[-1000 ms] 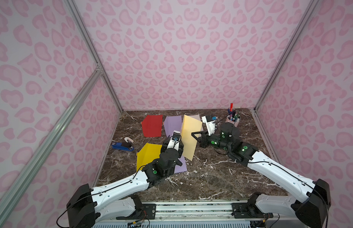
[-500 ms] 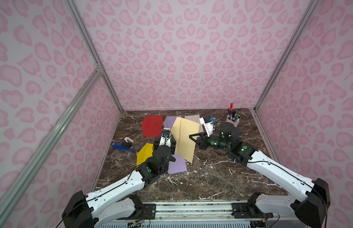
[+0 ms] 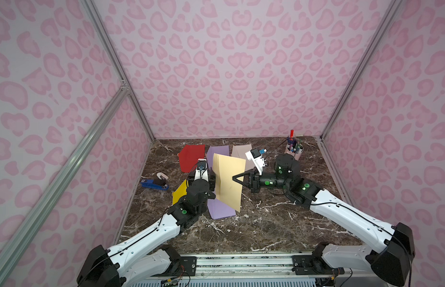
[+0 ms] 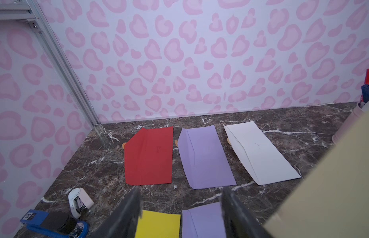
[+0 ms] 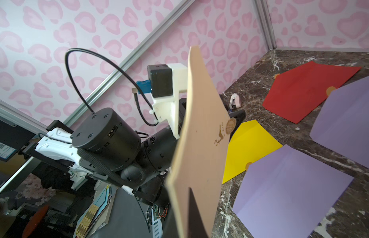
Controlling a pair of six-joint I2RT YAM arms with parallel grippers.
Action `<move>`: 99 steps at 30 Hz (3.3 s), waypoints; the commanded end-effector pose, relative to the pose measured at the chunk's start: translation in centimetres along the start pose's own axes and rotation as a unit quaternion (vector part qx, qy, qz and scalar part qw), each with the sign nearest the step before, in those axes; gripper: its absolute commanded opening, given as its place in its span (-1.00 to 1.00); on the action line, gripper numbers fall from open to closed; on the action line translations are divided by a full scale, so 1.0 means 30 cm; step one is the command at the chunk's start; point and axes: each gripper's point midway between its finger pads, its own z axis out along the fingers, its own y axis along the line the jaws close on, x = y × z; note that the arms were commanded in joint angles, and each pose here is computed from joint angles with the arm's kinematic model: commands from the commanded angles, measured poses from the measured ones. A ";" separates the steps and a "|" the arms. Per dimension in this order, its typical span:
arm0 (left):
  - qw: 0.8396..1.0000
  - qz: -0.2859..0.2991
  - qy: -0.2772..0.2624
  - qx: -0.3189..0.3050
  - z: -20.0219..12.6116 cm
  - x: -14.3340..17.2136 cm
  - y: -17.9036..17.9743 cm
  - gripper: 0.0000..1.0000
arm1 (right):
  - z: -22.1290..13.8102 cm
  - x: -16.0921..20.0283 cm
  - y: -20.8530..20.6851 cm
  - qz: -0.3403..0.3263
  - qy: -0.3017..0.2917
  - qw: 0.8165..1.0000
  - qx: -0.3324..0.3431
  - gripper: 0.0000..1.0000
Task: Open the envelope
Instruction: Open the envelope flap on the envelope, then place the envelope at the center of the board.
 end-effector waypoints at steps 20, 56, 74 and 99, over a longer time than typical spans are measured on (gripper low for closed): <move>0.999 -0.034 0.021 0.022 0.062 0.068 0.012 0.30 | 0.009 -0.045 0.089 -0.004 -0.007 0.997 -0.075 -1.00; 0.979 -0.107 -0.061 0.162 -0.141 -0.114 -0.001 0.48 | -0.133 -0.074 -0.100 0.015 -0.028 0.999 0.013 -1.00; 0.970 -0.137 -0.101 0.173 -0.233 -0.175 0.051 0.70 | -0.219 -0.069 -0.307 0.032 -0.007 0.995 0.094 -1.00; 0.979 -0.122 -0.058 0.151 -0.174 -0.098 0.039 0.70 | -0.175 0.462 -0.714 0.193 0.162 0.955 0.157 -1.00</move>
